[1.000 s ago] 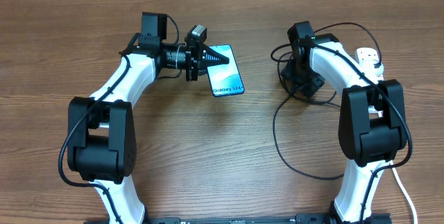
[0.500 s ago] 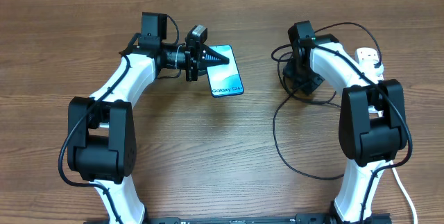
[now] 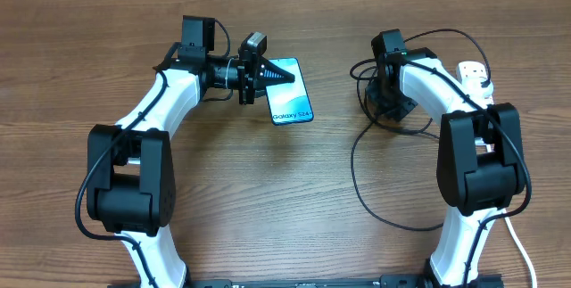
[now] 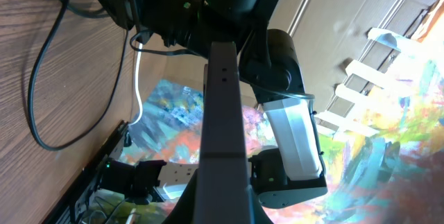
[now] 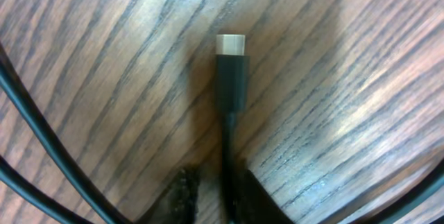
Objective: Plug charger to phone and switch on socket
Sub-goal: 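Carry the USB-C plug with the right gripper toward the phone's bottom port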
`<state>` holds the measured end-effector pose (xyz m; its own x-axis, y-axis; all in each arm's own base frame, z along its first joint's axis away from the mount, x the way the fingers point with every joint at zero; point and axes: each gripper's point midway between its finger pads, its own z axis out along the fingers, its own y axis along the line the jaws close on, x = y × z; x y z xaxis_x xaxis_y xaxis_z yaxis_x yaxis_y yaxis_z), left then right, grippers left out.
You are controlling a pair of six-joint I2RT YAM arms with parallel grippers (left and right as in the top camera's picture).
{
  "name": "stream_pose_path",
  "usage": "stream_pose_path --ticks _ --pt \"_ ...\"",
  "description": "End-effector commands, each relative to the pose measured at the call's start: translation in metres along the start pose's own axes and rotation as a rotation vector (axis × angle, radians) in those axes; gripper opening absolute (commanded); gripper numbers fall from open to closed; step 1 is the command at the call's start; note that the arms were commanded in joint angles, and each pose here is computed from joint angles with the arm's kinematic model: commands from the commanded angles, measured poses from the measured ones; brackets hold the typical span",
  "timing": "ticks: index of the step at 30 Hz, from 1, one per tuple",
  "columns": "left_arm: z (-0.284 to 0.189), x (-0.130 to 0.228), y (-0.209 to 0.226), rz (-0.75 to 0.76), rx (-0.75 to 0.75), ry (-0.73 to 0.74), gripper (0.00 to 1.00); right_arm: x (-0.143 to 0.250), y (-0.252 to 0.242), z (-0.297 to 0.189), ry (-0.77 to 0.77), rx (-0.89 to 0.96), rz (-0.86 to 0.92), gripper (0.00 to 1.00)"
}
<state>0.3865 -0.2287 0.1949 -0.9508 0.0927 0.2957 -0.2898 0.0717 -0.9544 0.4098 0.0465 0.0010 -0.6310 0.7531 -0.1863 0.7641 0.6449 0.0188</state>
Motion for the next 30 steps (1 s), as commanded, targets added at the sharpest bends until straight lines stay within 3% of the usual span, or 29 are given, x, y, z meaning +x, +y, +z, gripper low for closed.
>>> stream_pose_path --ticks 1,4,15,20,27,30 --pt "-0.002 0.003 -0.013 0.048 0.027 0.031 0.04 0.007 -0.015 0.012 0.029 0.043 0.0 0.1" --pt "-0.002 0.003 -0.013 0.048 0.027 0.03 0.04 0.012 -0.013 0.011 0.052 0.031 0.0 0.04" --pt "-0.002 0.003 -0.013 0.048 0.026 0.03 0.04 0.016 -0.016 0.011 0.075 0.042 -0.006 0.04" --pt "-0.002 0.003 -0.013 0.049 0.026 0.029 0.04 0.015 0.009 -0.006 0.113 -0.061 -0.145 0.04" --pt "-0.002 0.001 -0.014 0.08 0.024 0.024 0.04 0.014 0.031 -0.09 0.14 -0.245 -0.316 0.04" --pt "-0.003 0.002 -0.022 0.161 0.041 0.046 0.04 0.023 0.029 -0.16 0.114 -0.408 -0.449 0.04"
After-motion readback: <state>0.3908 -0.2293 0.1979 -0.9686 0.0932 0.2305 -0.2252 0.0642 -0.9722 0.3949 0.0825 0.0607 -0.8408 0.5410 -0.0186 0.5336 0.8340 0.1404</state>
